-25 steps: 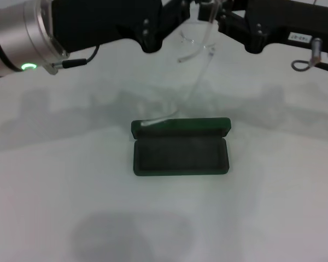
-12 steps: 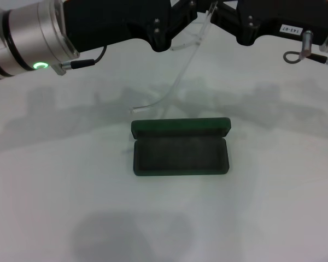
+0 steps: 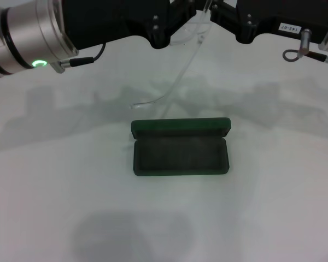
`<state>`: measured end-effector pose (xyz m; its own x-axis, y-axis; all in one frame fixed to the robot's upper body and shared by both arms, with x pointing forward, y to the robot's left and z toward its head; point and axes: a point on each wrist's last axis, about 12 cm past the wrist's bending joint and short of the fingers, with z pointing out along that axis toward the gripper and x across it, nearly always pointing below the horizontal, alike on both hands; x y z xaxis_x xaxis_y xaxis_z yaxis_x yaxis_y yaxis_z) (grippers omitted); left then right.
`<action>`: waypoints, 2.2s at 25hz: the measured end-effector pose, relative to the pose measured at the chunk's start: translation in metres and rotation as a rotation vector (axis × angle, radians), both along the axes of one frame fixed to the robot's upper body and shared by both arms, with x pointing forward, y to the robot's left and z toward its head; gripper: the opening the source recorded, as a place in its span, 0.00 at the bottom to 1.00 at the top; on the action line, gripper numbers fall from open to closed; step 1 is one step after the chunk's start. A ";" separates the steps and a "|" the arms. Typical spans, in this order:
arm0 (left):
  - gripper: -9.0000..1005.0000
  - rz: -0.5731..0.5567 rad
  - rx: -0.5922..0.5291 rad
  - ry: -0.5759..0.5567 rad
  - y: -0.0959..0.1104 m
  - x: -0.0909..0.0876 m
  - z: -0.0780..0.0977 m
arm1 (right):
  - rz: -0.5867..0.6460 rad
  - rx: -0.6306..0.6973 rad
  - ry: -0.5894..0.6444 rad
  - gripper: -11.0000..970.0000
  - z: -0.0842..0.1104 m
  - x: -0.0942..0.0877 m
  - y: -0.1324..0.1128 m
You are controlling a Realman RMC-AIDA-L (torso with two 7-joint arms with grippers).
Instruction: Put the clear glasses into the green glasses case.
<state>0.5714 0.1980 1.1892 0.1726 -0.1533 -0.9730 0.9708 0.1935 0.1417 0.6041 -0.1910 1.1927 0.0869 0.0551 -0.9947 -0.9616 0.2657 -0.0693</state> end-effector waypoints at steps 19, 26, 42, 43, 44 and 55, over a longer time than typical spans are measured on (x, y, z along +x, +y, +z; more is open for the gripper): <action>0.04 -0.022 0.009 0.012 -0.006 -0.001 -0.002 | -0.003 -0.018 -0.006 0.12 -0.002 0.002 0.007; 0.04 0.005 0.011 0.014 -0.005 0.001 -0.004 | 0.013 -0.023 -0.002 0.12 -0.003 0.001 0.013; 0.04 0.016 0.011 0.018 -0.002 0.000 -0.006 | 0.019 -0.001 -0.011 0.12 -0.002 -0.002 0.011; 0.04 0.016 0.011 0.018 -0.002 0.000 -0.006 | 0.019 -0.001 -0.011 0.12 -0.003 -0.003 0.011; 0.04 0.015 0.011 0.018 -0.002 -0.001 -0.006 | 0.018 -0.002 -0.011 0.12 -0.003 -0.002 0.011; 0.04 0.018 0.001 0.021 0.004 -0.003 -0.006 | -0.054 0.019 -0.043 0.12 -0.005 -0.003 -0.008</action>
<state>0.5682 0.2016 1.1829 0.1545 -0.1492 -0.9767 0.9700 0.2108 0.1212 0.6007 -0.1985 1.1882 0.1330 0.0682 -0.9888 -0.9419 0.3192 -0.1047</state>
